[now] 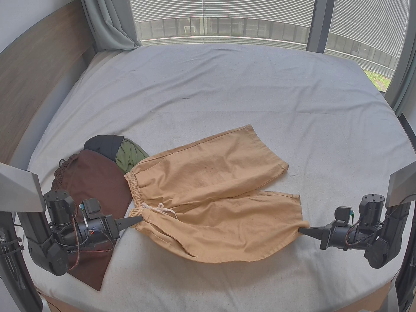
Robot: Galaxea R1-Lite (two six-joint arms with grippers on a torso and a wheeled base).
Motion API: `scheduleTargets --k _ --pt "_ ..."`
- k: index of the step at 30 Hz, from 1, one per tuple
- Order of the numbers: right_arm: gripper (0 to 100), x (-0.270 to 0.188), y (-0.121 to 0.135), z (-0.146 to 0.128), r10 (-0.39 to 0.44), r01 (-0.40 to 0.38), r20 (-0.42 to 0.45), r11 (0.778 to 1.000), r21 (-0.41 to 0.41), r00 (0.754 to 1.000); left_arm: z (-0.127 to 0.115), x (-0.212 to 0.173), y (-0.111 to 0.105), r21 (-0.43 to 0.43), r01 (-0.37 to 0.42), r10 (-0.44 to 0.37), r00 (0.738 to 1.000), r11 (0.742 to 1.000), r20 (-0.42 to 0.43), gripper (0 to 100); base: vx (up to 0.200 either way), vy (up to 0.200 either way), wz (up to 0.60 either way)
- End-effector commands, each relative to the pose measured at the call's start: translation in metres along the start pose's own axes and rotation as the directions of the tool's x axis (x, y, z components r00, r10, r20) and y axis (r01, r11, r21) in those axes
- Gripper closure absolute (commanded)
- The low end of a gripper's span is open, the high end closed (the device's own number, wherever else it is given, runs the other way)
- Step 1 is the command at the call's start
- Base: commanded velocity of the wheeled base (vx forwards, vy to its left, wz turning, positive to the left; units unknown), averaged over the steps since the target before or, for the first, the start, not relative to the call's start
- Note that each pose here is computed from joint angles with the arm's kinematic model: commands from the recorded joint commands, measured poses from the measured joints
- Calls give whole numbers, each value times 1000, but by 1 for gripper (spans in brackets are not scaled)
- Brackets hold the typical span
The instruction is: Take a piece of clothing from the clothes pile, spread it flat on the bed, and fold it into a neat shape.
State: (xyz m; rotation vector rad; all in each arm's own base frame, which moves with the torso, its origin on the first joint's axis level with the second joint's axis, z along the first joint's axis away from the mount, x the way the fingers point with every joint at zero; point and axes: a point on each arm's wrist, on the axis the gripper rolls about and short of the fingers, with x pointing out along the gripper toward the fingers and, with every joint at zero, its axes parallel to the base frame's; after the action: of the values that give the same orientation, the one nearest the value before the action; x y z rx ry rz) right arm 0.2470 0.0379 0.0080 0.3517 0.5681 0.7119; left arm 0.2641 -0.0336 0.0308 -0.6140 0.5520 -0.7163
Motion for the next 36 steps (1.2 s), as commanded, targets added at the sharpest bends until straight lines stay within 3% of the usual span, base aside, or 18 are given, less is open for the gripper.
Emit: scheduleTargets --k 1,14,28,36 --pt "100 3 0 9 5 -5 37 1000 -16 999 1 1 2 2 -1 1 1000 1000 5 100 0 0 0" --pt "100 9 -1 19 18 -16 72 1000 -19 997 2 3 4 1 -19 19 1000 1000 14 100 0 0 0" --pt "100 9 15 54 77 -63 187 995 -80 979 4 3 4 8 -21 21 999 1000 25 100 0 0 0" --pt "100 13 12 72 81 -66 249 996 -68 965 6 4 5 12 -21 21 999 1000 34 100 0 0 0"
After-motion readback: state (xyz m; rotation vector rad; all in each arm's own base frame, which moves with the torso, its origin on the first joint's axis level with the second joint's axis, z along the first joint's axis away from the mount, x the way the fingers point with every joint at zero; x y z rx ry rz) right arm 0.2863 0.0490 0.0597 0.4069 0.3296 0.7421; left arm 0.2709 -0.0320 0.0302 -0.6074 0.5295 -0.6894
